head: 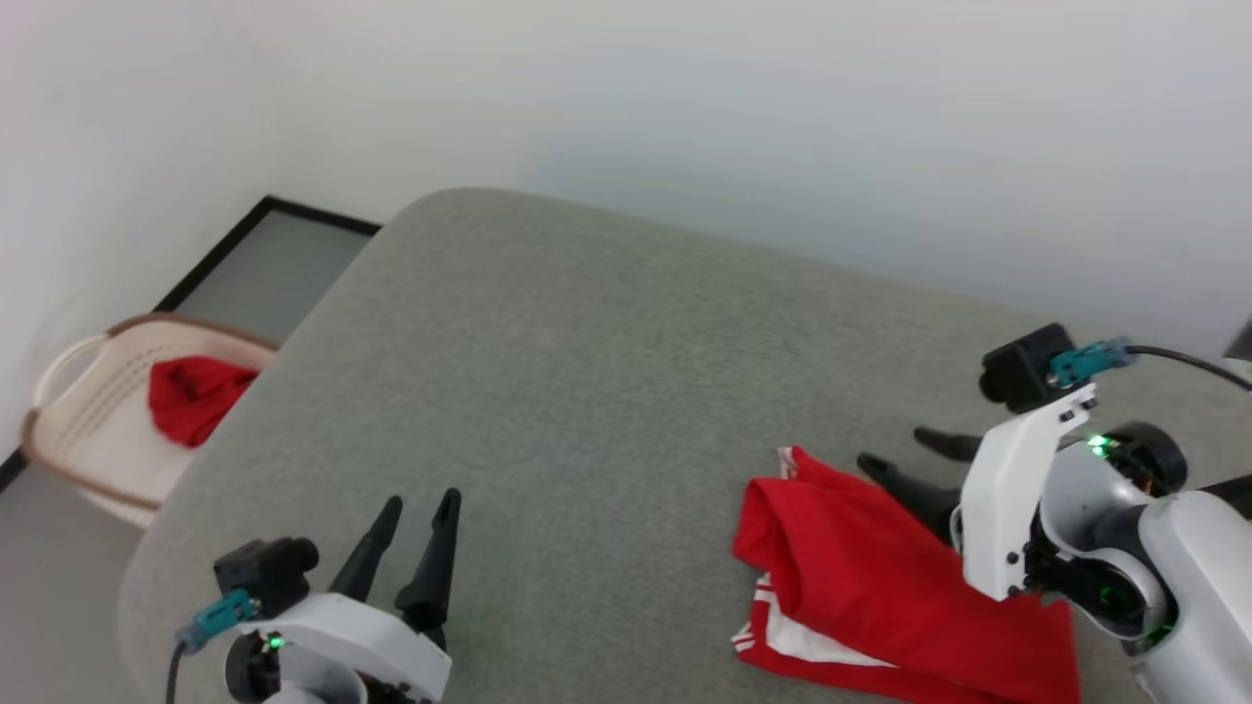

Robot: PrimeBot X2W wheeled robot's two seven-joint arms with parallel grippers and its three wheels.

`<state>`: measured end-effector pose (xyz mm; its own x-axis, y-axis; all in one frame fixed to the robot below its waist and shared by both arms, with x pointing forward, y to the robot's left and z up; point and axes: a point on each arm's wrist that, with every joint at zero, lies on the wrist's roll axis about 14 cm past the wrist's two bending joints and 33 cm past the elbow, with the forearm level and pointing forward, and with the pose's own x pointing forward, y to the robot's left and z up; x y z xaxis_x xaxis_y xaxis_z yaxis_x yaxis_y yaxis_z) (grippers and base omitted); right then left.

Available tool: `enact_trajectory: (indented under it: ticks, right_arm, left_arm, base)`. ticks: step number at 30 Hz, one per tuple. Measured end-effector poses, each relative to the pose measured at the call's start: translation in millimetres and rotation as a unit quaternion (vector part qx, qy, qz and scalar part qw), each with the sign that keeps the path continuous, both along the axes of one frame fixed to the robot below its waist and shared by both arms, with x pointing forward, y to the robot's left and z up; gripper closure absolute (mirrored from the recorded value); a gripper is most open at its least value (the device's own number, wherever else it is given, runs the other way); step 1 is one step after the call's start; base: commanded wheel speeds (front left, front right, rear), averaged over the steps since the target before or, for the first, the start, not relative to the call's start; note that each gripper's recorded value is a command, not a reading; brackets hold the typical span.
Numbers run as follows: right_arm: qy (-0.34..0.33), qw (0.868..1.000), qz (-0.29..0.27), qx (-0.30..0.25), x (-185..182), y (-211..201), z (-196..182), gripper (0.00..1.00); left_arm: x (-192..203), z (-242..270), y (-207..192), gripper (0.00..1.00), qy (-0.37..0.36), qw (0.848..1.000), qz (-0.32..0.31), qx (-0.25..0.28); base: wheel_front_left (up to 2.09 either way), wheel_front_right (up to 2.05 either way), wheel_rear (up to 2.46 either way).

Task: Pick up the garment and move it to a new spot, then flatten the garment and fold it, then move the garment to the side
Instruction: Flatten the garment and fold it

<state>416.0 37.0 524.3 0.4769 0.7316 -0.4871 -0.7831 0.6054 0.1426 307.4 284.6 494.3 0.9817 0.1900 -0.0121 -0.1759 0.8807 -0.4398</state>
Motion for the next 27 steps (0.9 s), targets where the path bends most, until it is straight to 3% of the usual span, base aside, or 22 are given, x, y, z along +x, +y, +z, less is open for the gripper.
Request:
enact_trajectory:
  ticks: [8, 14, 22, 27]
  right_arm:
    - [-0.120, 0.990, -0.043, 0.058, 5, -38, 40, 0.00]
    - [-0.230, 0.963, -0.099, 0.097, 8, -86, 62, 0.00]
    - [-0.296, 0.925, -0.212, 0.112, -3, -167, 47, 0.00]
    - [-0.291, 0.911, -0.273, 0.105, -18, -205, 25, 0.00]
  left_arm:
    - [12, 3, -13, 0.00, -0.001, 1.000, -0.026, 0.011]
    - [27, 7, -28, 0.00, -0.004, 0.998, -0.053, 0.032]
    - [45, 13, -41, 0.00, -0.010, 0.996, -0.077, 0.051]
    - [48, 16, -42, 0.00, -0.017, 0.995, -0.077, 0.065]
  base:
    - [0.00, 0.00, 0.00]
    - [0.00, 0.00, 0.00]
    - [0.00, 0.00, 0.00]
    - [0.00, 0.00, 0.00]
